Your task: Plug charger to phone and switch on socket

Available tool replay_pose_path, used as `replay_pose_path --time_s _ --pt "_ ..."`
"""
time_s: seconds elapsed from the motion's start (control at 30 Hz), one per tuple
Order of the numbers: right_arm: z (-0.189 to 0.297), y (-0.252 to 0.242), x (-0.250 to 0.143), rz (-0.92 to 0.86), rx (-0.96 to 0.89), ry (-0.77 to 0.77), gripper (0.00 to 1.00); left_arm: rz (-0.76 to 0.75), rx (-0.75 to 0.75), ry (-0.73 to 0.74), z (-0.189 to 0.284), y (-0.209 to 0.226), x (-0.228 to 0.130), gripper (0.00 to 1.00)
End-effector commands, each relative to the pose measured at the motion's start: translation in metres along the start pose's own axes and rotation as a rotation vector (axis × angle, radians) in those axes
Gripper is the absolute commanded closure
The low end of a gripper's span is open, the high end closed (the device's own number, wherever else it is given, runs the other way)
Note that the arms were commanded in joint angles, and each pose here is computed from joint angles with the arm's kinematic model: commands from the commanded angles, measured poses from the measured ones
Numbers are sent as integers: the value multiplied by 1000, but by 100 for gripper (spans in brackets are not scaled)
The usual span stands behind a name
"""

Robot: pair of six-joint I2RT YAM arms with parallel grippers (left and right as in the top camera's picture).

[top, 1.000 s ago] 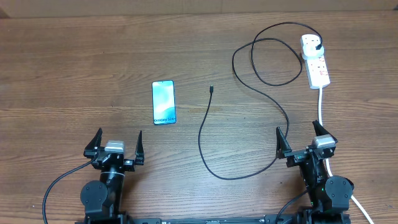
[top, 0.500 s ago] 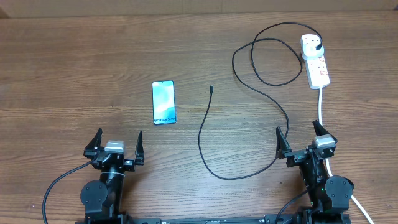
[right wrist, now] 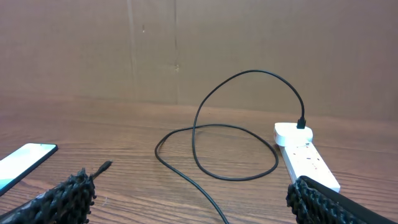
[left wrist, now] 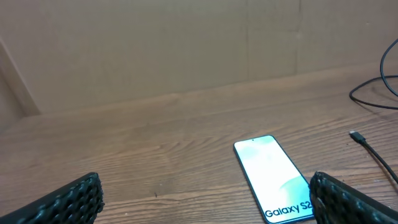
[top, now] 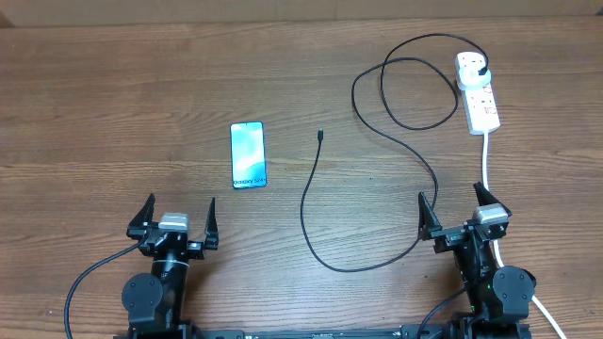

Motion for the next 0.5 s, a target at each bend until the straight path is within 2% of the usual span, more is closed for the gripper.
replay_pose_path --time_s 0.0,0.47 --pt "0 0 -2 -5 0 -6 0 -17 10 -4 0 1 -1 0" --pt "0 0 -2 -5 -1 -6 0 -6 11 -4 0 1 -1 0"
Point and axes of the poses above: each gripper's point midway between its finger pads, its own z axis back along the fingers, its own y axis along the line the jaws close on, x = y × z, the point moved 8 cm from there along z, back along the fingers, and after that the axes turned 1 degree about -z, right-handed, at the moved point
